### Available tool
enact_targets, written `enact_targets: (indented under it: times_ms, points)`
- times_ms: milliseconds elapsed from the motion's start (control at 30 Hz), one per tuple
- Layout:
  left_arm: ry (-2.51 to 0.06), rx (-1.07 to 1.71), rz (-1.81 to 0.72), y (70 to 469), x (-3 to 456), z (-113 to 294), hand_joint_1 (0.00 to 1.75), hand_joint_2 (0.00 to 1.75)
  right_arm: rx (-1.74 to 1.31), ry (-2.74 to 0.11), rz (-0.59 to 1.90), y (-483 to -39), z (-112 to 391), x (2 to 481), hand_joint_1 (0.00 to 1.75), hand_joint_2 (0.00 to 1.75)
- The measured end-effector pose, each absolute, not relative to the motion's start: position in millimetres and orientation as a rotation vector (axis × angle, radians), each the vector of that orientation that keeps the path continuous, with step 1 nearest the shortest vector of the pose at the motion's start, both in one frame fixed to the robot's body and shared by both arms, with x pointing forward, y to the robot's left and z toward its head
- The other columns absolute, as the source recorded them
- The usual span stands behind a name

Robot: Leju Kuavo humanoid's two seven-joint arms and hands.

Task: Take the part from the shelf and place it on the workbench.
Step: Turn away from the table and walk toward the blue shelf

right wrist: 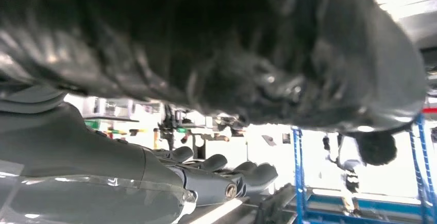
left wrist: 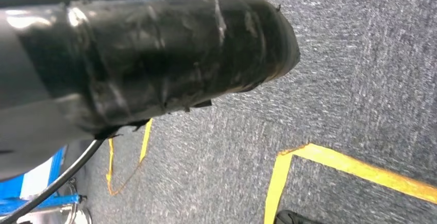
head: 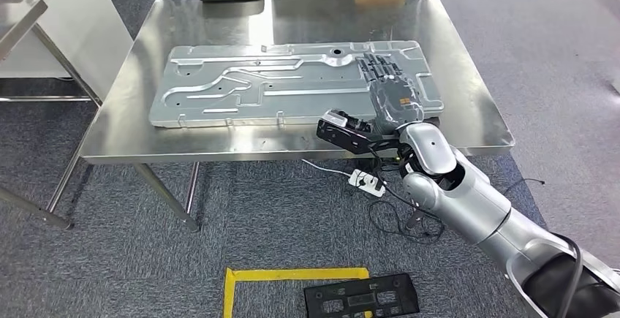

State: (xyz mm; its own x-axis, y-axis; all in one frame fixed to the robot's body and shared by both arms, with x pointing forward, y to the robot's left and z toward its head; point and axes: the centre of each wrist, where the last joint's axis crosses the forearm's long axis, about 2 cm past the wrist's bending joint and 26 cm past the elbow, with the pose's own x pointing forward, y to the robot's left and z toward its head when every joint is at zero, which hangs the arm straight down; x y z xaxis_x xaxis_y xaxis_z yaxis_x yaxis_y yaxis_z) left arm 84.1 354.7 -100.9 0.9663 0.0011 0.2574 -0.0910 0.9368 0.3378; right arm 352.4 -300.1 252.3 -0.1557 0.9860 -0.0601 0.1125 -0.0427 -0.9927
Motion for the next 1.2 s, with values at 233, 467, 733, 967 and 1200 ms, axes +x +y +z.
enact_targets:
  times_ms: [233,467,733,967,1200]
  points:
    - [-0.259,0.354,0.047,354.4,84.0,-101.0,0.0,0.0,-1.25,-1.383,1.312,-300.1,252.1,352.7,0.0,0.0]
    - [-0.259,0.347,0.046,353.3,83.4,-101.3,0.0,0.0,-1.252,-1.386,1.312,-300.4,252.2,353.3,0.0,0.0]
    - [-0.256,0.342,0.047,354.1,83.0,-101.3,0.0,0.0,-1.254,-1.395,1.306,-299.3,253.4,353.9,0.0,0.0]
    - [-0.253,0.336,0.052,354.2,83.4,-101.2,0.0,0.0,-1.248,-1.387,1.296,-299.6,248.5,352.1,0.0,0.0]
    - [-0.253,0.336,0.053,353.9,83.6,-101.2,0.0,0.0,-1.249,-1.385,1.292,-300.0,247.8,352.4,0.0,0.0]
